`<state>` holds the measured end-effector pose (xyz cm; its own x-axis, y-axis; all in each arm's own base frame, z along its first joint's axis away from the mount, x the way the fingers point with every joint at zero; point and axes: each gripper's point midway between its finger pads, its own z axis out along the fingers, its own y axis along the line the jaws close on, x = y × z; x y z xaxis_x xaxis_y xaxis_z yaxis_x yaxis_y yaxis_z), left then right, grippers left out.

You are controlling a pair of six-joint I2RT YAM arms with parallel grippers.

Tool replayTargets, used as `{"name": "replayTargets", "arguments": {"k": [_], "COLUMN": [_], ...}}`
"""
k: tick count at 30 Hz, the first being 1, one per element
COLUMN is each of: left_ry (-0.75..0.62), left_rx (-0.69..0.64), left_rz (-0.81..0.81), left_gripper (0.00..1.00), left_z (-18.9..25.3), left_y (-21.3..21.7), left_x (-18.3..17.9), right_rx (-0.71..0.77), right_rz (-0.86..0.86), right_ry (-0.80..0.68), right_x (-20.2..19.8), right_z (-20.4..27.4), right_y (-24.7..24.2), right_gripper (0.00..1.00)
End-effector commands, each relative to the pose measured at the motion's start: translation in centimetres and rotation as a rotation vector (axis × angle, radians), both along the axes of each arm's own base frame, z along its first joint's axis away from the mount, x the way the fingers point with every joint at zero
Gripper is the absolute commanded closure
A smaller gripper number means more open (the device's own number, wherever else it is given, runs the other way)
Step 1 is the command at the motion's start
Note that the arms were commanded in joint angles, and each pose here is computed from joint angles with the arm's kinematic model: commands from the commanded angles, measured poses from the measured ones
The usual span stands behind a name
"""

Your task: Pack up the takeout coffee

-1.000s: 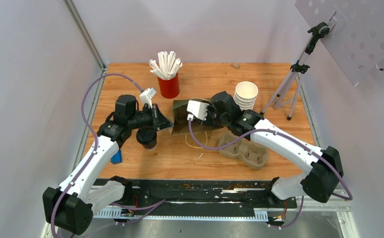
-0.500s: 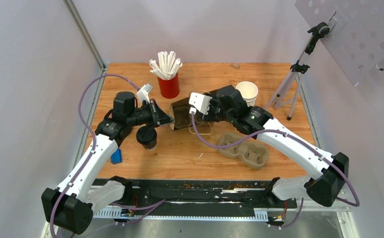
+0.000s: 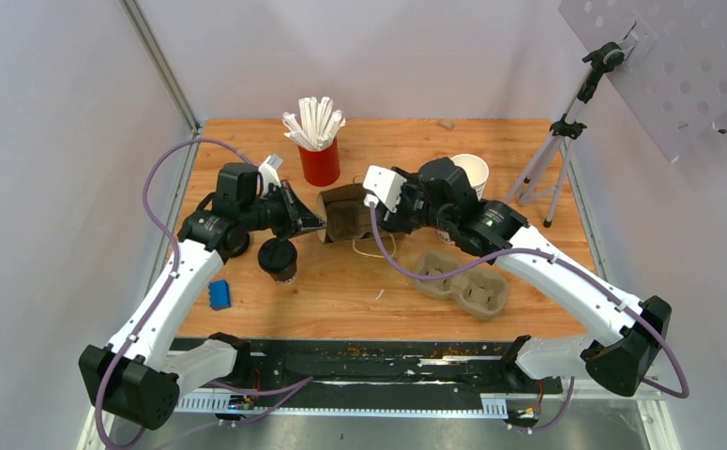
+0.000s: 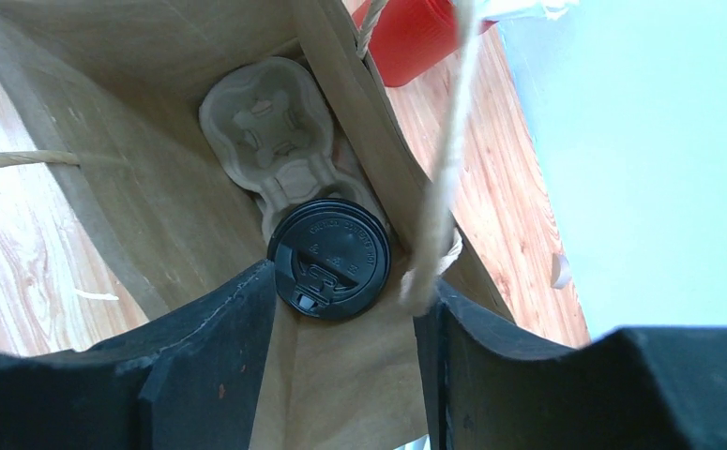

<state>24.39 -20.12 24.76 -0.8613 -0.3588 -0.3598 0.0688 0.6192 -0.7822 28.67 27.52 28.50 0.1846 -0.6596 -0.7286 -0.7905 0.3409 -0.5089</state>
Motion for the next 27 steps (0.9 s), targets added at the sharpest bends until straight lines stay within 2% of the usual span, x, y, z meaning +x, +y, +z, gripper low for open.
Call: {"name": "replayTargets", "arguments": {"k": [1,7,15,21,27], "left_ry": [0.04,0.026,0.076,0.071,0.041], "left_rx": [-0.003,-0.007,-0.029,0.026,0.055], "left_rz": [0.054,0.089,0.139,0.182,0.193], "left_gripper": [0.98,0.97,0.98,0.92,0.9], "left_z": [0.9,2.3,2.7,2.3,2.6], "left_y": [0.1,0.1,0.1,0.9,0.9], "left_x": [0.4,1.8,2.1,3.0,4.4], "right_rx": [0.135,0.154,0.179,0.197,0.196], "right_rz": [0.013,-0.002,-0.004,-0.017,-0.036], "right_ry": [-0.02,-0.005,-0.044,-0.063,-0.078], "right_x": [-0.8,-0.8,-0.8,-0.6,-0.2], "right_z": [3.8,4.2,5.3,6.2,6.8], "right_y": [0.7,0.8,0.5,0.4,0.2], "right_gripper": [0.43,0.41,0.42,0.41,0.32]}}
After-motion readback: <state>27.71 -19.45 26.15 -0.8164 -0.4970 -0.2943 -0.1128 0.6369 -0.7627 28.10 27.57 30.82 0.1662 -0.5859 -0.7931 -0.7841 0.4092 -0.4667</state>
